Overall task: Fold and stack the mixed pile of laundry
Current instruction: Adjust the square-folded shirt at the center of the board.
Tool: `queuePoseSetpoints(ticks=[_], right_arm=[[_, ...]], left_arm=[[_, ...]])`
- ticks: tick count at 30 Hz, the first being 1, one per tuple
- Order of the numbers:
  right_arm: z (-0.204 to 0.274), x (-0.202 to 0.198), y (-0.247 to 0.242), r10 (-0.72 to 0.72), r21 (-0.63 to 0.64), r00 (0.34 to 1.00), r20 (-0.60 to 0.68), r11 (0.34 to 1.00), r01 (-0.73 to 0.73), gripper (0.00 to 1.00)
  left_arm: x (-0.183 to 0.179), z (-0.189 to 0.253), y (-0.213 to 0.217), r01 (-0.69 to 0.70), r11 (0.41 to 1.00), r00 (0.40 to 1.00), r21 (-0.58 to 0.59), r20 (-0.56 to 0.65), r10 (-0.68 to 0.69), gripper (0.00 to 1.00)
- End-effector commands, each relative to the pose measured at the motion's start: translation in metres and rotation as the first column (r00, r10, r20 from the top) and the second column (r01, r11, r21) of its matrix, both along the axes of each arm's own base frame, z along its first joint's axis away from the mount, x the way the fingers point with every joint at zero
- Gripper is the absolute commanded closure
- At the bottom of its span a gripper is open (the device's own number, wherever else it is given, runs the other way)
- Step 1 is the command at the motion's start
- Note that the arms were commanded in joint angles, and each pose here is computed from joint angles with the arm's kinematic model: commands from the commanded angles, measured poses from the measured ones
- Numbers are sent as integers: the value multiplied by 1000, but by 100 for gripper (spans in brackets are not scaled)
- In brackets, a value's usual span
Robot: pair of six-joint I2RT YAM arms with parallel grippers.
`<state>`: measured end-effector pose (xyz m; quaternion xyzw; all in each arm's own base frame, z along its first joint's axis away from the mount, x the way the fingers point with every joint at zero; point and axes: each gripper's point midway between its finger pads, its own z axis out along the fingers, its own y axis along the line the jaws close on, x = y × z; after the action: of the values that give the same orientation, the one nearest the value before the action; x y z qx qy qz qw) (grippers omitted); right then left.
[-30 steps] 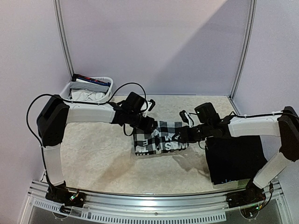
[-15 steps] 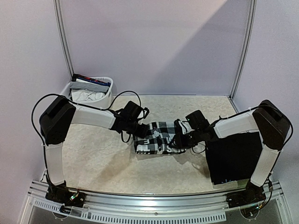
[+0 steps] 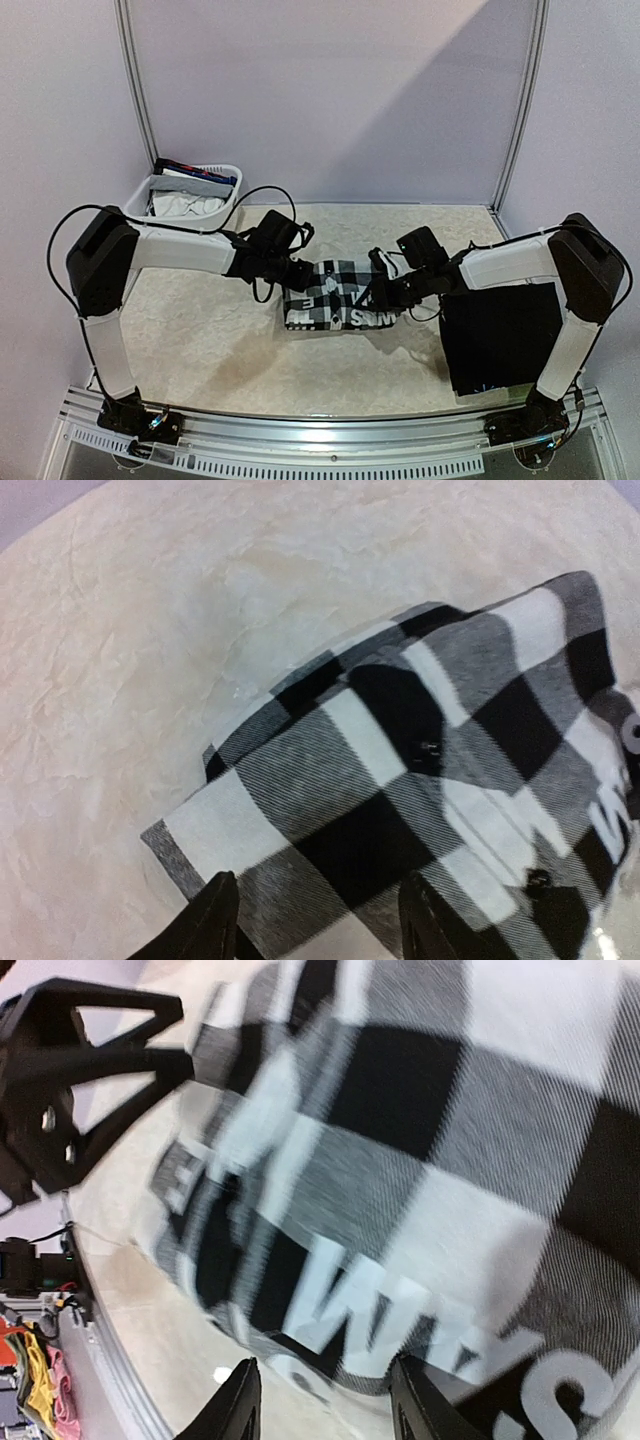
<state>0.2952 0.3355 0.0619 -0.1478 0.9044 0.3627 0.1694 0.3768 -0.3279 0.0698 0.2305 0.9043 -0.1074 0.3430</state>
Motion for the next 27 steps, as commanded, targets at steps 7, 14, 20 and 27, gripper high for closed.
queuePoseSetpoints(ticks=[7, 14, 20, 27], right_arm=[[49, 50, 11, -3, 86, 998, 58, 996, -2, 56], [17, 89, 2, -27, 42, 1000, 11, 999, 27, 57], [-23, 105, -10, -37, 1, 998, -42, 999, 37, 57], [-55, 110, -8, 36, -13, 995, -93, 999, -37, 57]], left_arm=[[-56, 40, -25, 118, 993, 993, -6, 33, -117, 46], [-80, 20, -34, 143, 989, 990, -23, -15, -144, 50], [-95, -14, -16, 114, 994, 991, 3, -72, -113, 52], [-101, -52, 9, 60, 994, 994, 86, -96, -51, 55]])
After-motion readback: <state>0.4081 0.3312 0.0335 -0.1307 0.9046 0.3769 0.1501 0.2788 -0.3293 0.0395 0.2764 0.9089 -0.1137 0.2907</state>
